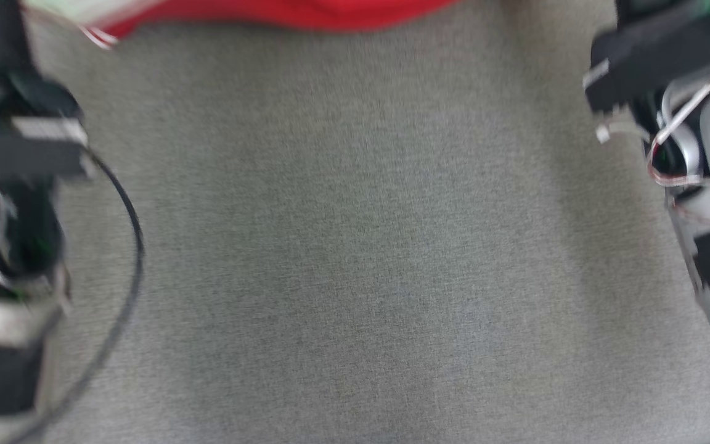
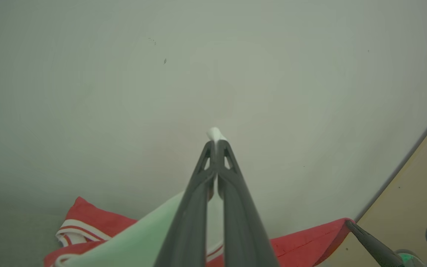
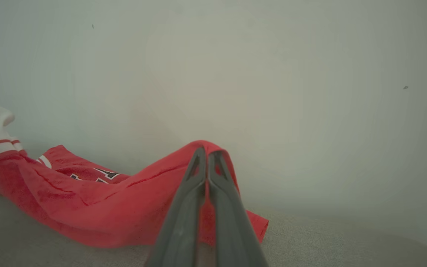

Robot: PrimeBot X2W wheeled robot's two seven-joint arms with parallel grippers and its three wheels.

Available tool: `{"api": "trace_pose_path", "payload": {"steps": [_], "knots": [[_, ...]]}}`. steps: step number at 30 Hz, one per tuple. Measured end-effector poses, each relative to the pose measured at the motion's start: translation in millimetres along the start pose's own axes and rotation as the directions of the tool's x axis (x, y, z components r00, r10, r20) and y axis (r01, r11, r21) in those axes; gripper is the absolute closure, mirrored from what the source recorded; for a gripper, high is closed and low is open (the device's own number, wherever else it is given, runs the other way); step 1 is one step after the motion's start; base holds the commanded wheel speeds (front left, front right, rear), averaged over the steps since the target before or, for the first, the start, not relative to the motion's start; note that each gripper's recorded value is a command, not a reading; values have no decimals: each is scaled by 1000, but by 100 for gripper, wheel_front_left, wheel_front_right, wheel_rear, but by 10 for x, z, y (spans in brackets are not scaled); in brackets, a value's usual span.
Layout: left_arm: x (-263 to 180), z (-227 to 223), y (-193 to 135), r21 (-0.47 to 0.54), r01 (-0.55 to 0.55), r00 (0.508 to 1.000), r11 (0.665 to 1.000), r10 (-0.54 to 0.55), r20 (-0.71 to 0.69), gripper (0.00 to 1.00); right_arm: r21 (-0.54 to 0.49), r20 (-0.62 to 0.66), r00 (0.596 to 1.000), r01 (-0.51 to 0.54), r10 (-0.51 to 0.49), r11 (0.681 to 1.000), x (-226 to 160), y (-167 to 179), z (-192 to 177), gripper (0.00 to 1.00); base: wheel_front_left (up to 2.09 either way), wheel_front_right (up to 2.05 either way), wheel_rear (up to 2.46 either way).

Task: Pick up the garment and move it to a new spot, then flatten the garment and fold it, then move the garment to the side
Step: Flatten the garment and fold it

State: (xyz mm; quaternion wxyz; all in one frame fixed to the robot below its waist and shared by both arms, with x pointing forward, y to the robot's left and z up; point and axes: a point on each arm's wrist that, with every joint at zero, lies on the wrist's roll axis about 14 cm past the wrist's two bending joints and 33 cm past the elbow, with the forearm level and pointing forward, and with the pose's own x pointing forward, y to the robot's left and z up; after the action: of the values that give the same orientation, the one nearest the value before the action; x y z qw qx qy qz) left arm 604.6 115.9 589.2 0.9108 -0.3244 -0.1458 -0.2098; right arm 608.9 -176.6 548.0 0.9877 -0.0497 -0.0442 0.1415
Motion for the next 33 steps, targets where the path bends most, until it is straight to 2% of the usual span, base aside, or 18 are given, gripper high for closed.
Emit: {"api": "trace_pose_path", "payload": {"steps": [5,10,20,27,33], "knots": [[-440,-141,-195,-69,-16,993,997,8,-114,100,43,-156,988,7,0,999,-331,33,-187,100,0,0,0],[-954,-330,-335,-145,-84,971,986,49,-233,100,88,-282,959,44,-17,995,-742,51,-383,100,0,0,0],[-1806,-408,-671,-256,-184,928,949,81,-364,100,122,-349,932,149,-98,981,-1370,-53,-390,100,0,0,0],[-2208,-414,-804,-282,-225,901,933,89,-424,100,161,-402,909,191,-112,968,-1694,17,-472,100,0,0,0],[-2567,-482,-902,-279,-256,863,925,89,-497,100,157,-488,863,234,-130,959,-2056,27,-603,100,0,0,0]]}}
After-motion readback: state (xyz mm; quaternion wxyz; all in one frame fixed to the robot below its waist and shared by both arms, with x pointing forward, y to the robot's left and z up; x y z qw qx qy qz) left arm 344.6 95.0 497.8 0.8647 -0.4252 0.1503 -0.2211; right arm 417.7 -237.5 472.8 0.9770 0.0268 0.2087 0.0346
